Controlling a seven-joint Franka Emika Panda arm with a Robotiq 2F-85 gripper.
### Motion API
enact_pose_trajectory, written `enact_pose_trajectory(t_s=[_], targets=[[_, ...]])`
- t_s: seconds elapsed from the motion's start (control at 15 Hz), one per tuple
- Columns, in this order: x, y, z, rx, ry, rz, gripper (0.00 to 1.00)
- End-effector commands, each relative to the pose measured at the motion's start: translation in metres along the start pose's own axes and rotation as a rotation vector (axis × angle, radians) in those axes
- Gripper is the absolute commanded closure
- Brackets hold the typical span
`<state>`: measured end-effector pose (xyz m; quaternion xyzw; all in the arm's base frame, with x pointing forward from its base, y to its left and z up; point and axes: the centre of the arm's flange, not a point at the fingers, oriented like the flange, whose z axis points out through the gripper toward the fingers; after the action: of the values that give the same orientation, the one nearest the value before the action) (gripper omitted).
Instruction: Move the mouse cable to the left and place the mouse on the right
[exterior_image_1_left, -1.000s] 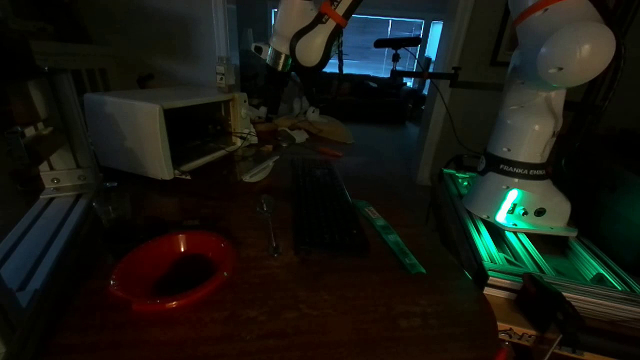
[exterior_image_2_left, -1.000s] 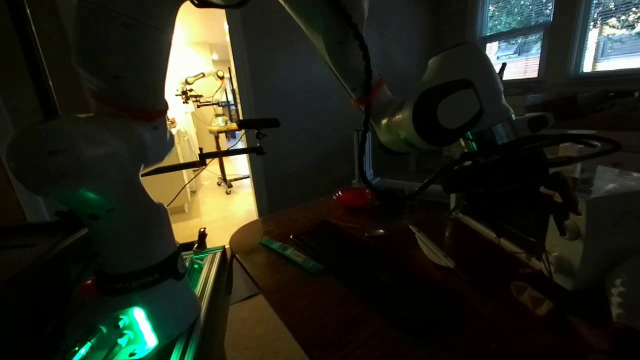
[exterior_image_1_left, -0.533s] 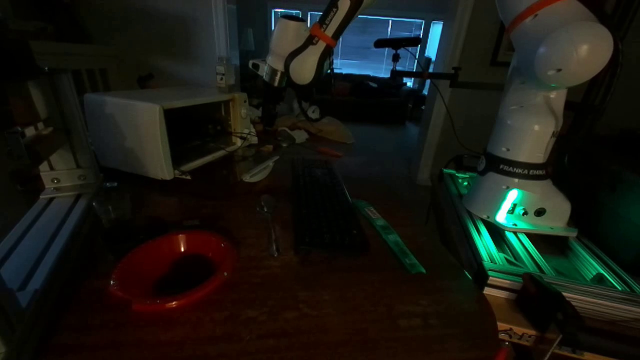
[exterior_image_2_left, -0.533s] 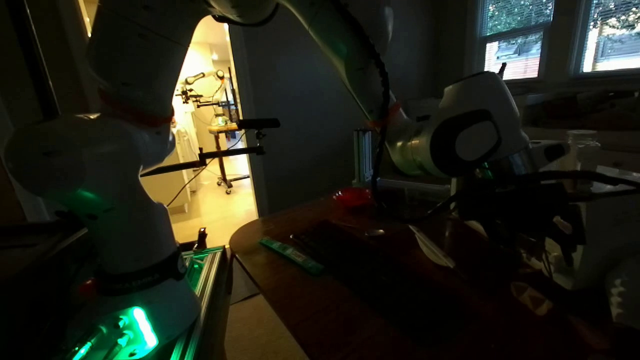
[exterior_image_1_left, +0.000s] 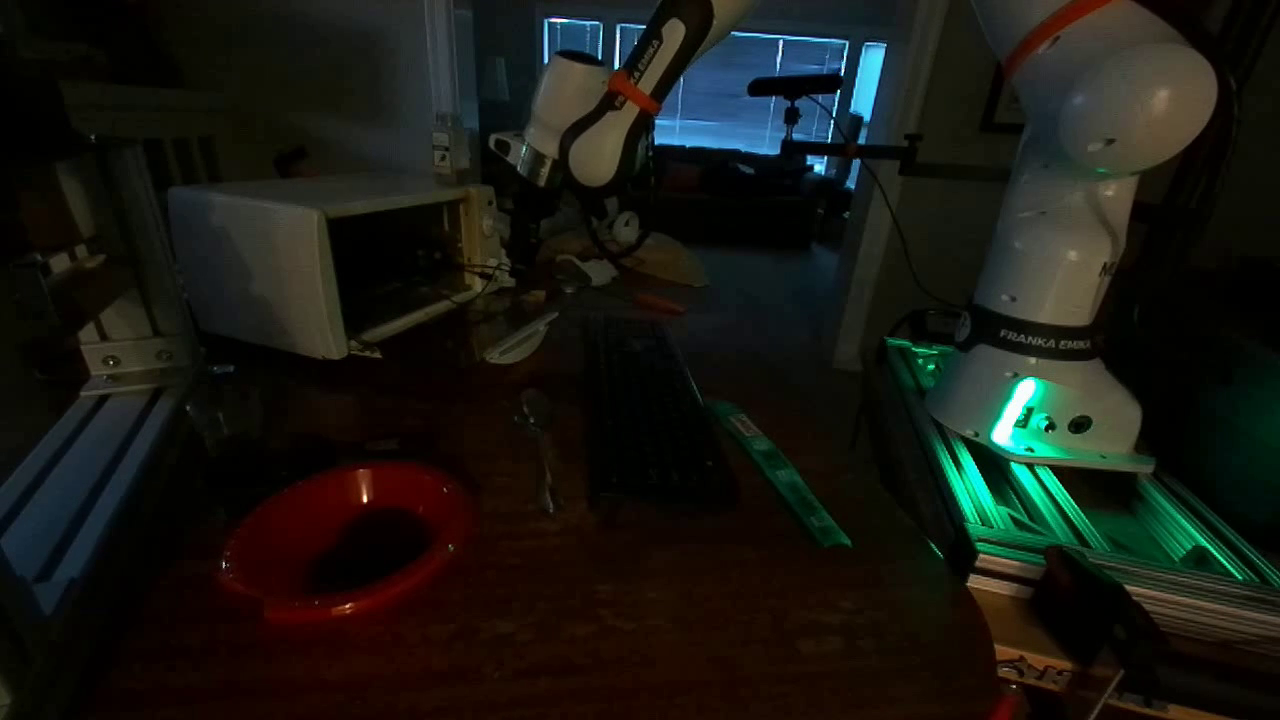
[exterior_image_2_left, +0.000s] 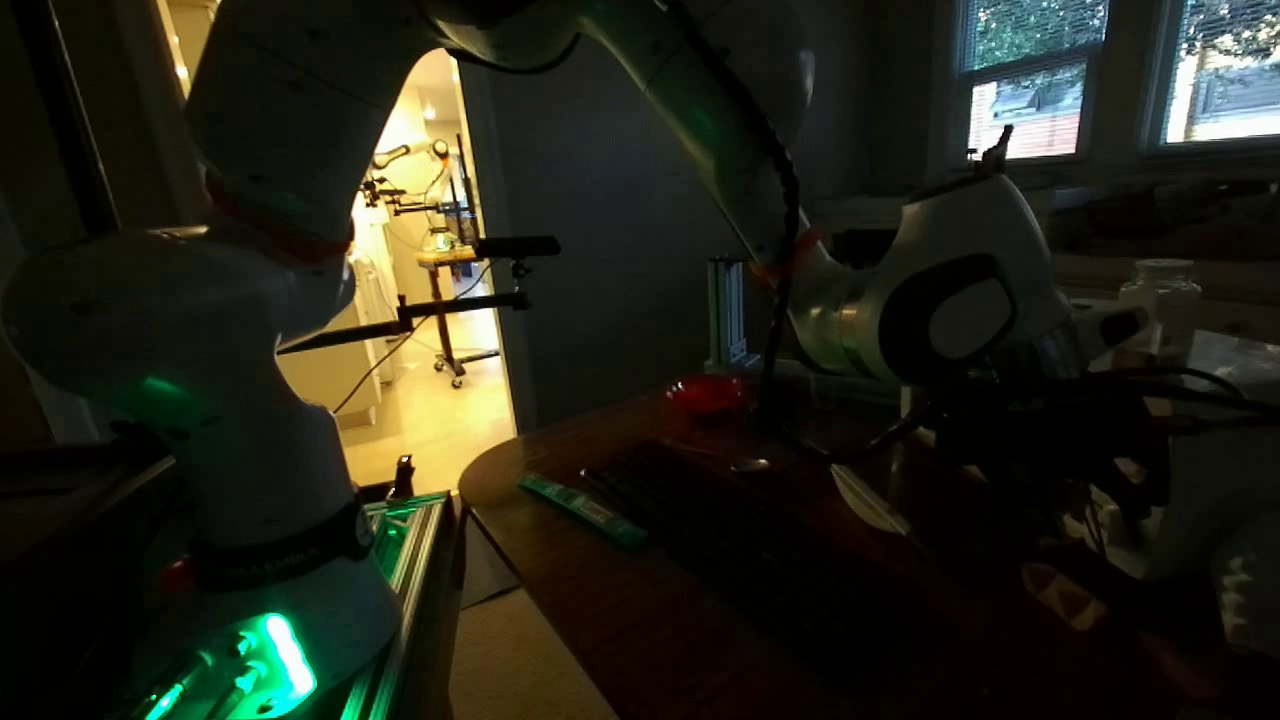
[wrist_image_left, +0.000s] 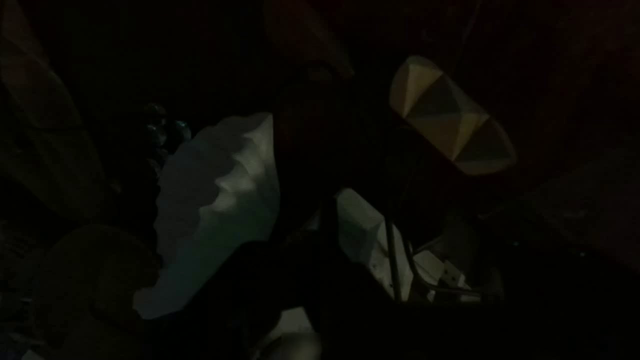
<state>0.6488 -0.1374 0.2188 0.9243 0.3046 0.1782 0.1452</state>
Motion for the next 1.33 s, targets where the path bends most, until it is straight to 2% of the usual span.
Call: enact_pose_trajectory(t_s=[0.0, 0.07, 0.13, 0.47, 0.87, 1.27], targets=[[0.002, 0.006, 0.016, 0.015, 0.036, -0.017, 0.46], [0.002, 0.006, 0.019, 0.019, 0.039, -0.018, 0.57], [0.002, 0.005, 0.02, 0.02, 0.041, -0.023, 0.61], [0.0, 0.009, 0.023, 0.012, 0.047, -0.035, 1.0], [-0.004, 0.004, 0.011, 0.02, 0.043, -0.031, 0.99], [-0.02, -0.017, -0.021, 0.085, 0.035, -0.107, 0.99]])
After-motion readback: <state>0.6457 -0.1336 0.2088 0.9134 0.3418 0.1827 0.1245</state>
